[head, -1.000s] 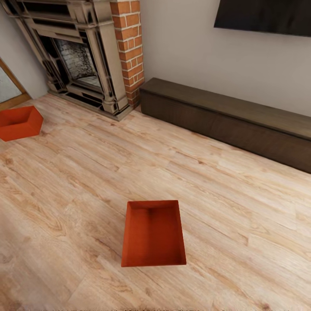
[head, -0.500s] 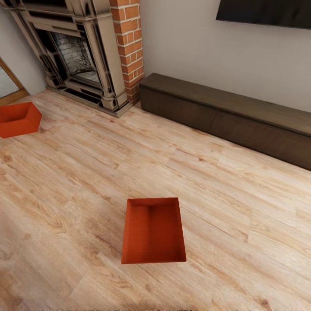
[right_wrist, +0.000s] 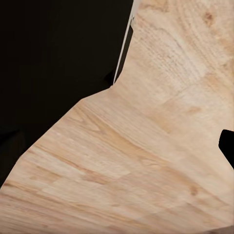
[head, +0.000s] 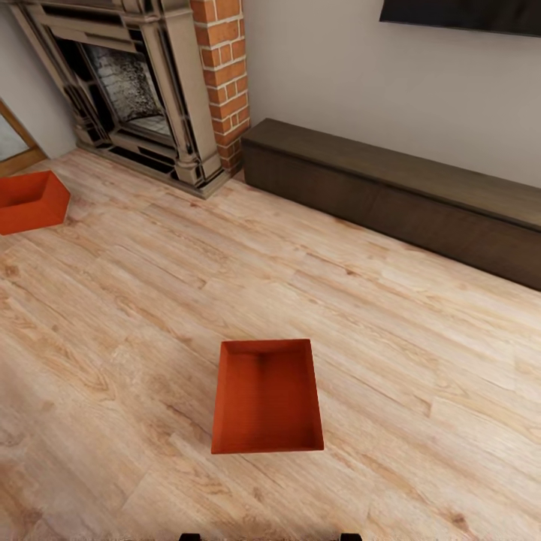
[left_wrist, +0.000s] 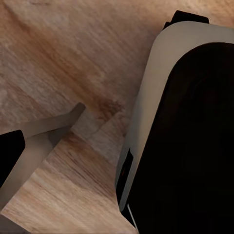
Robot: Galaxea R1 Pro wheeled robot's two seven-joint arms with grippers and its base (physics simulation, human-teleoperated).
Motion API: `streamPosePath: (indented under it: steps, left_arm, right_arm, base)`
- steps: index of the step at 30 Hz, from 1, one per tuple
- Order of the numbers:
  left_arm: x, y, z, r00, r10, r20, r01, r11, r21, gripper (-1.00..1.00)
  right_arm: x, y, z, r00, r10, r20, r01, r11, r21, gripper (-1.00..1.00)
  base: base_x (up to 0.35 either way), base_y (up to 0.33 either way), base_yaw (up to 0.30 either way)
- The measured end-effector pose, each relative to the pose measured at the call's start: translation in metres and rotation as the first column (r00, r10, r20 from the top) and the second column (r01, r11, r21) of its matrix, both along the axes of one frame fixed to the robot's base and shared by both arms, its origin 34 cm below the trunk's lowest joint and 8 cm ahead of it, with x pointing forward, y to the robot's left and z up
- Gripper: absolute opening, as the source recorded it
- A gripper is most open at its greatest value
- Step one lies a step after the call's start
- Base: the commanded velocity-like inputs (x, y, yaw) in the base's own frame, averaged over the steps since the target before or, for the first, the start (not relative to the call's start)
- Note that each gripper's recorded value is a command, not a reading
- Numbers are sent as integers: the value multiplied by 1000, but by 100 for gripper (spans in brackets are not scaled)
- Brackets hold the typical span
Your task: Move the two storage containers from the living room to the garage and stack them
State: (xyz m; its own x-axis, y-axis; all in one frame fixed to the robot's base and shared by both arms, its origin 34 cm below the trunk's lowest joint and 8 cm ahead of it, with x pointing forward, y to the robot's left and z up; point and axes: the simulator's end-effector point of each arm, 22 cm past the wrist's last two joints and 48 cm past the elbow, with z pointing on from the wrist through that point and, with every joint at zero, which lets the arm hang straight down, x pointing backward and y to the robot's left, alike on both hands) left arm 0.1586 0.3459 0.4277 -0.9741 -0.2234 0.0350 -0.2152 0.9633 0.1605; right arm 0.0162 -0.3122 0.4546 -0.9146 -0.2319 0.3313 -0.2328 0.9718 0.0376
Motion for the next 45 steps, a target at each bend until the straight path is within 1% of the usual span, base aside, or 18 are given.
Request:
streamPosePath:
  steps: [11, 24, 30, 34, 35, 37, 38, 39, 41, 42, 44, 45]
  left_arm:
    - [-5, 0, 0, 1000, -2, -12, 2, 1000, 1, 100]
    - [-4, 0, 0, 1000, -3, -10, 3, 1000, 1, 100]
    - [-3, 0, 0, 1000, -4, -8, 4, 1000, 0, 100]
    - [-2, -1, 0, 1000, -6, -5, 6, 1000, -2, 100]
    - [-1, -10, -1, 1000, 1, -1, -1, 1000, -15, 100]
    - [-3, -13, -2, 1000, 4, -5, -4, 1000, -18, 100]
    - [-4, -16, -2, 1000, 6, -8, -7, 1000, -20, 100]
    - [-6, -19, -2, 1000, 10, -12, -10, 1000, -23, 100]
    - [-8, -20, -2, 1000, 10, -15, -11, 1000, -23, 100]
    - [-8, -20, -2, 1000, 10, -15, -11, 1000, -23, 100]
    - [-7, -16, -1, 1000, 7, -14, -7, 1000, -17, 100]
    - [-6, -13, -1, 1000, 5, -13, -6, 1000, -15, 100]
  right_arm:
    - [-3, -2, 1, 1000, 0, -9, 0, 1000, -3, 100]
    - [-3, -2, 1, 1000, -1, -8, 1, 1000, -1, 100]
    - [-3, 3, 0, 1000, -4, -7, 4, 1000, 4, 100]
    - [-2, 0, 0, 1000, -5, -7, 5, 1000, 1, 100]
    - [0, -3, 0, 1000, -3, -3, 3, 1000, -7, 100]
    - [3, -4, -2, 1000, -2, 3, 2, 1000, -11, 100]
    - [9, -4, -4, 1000, 0, 17, 0, 1000, -17, 100]
    - [36, -9, -15, 997, 17, 80, -12, 998, -59, 100]
    - [61, -18, -22, 991, 27, 128, -12, 992, -122, 100]
    - [64, -21, -22, 991, 27, 132, -8, 990, -141, 100]
    - [71, -34, -22, 992, 15, 122, 11, 978, -210, 100]
    - [76, -38, -23, 992, 8, 125, 20, 974, -225, 100]
  base:
    - [0, 0, 0]
    - [0, 0, 0]
    - [0, 0, 0]
    - [0, 0, 0]
    - [0, 0, 0]
    - [0, 0, 0]
    - [0, 0, 0]
    - [0, 0, 0]
    - [0, 0, 0]
    - [0, 0, 0]
    - [0, 0, 0]
    - [0, 0, 0]
